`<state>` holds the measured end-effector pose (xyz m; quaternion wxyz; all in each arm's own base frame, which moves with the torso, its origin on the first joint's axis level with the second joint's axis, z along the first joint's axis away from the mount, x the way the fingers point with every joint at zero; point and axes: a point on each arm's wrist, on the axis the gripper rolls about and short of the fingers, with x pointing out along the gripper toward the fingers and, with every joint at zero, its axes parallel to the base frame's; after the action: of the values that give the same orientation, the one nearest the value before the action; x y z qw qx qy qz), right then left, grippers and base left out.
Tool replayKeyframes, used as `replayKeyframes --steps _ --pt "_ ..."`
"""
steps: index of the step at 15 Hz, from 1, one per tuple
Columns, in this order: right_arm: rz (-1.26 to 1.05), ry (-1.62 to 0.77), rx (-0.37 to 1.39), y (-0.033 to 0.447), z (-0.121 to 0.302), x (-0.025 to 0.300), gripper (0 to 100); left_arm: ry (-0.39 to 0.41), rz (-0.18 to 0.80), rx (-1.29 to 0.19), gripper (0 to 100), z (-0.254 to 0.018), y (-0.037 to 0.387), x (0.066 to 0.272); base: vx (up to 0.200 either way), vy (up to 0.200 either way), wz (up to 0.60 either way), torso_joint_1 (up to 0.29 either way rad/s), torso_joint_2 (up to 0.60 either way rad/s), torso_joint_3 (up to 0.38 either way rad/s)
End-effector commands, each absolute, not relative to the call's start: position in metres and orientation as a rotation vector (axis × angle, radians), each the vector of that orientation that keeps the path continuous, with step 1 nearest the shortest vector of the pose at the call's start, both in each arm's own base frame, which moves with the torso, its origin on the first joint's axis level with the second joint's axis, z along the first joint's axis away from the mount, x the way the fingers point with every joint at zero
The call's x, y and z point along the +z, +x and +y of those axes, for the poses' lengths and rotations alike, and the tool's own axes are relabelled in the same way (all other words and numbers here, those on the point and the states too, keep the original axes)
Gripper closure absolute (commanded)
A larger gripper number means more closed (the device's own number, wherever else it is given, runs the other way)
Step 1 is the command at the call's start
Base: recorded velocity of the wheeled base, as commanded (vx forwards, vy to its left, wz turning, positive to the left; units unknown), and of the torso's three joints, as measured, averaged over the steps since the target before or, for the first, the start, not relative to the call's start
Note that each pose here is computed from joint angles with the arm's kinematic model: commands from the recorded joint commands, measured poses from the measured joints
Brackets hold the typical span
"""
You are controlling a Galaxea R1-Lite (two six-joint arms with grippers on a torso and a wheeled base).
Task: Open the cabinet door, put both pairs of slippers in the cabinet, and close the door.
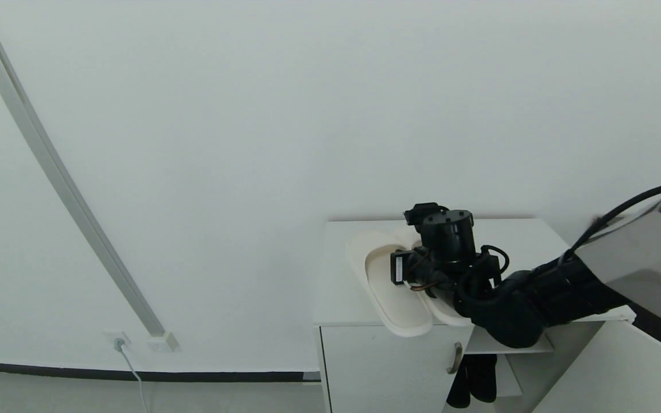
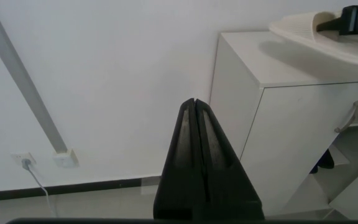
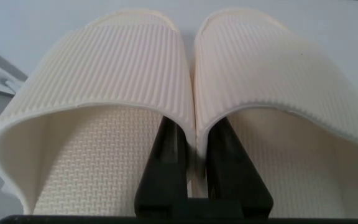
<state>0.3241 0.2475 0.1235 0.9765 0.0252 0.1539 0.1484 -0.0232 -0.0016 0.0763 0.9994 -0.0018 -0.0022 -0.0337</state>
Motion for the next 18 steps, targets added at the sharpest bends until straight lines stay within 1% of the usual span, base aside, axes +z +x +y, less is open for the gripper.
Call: replayKeyframes --steps 1,6,16,18 --pt "0.272 0.089 0.347 0.293 0.234 0.147 100 -0.004 -0.003 -0.068 100 -0.002 -0.023 0.076 0.000 0.000 0.00 0.000 0.00 0.000" --pt "0.290 0.081 0.440 0.234 0.213 0.156 100 -0.005 -0.001 -0.067 100 -0.002 -0.023 0.076 0.000 0.000 0.00 0.000 0.00 0.000" --pt "0.335 0.055 0.454 0.226 0.215 0.142 100 -0.004 -0.003 -0.068 100 -0.002 -0.023 0.076 0.000 0.000 0.00 0.000 0.00 0.000" --pt "0.339 0.052 0.453 0.226 0.215 0.141 100 -0.004 -0.003 -0.068 100 -0.002 -0.023 0.076 -0.200 0.000 0.00 0.002 0.00 0.002"
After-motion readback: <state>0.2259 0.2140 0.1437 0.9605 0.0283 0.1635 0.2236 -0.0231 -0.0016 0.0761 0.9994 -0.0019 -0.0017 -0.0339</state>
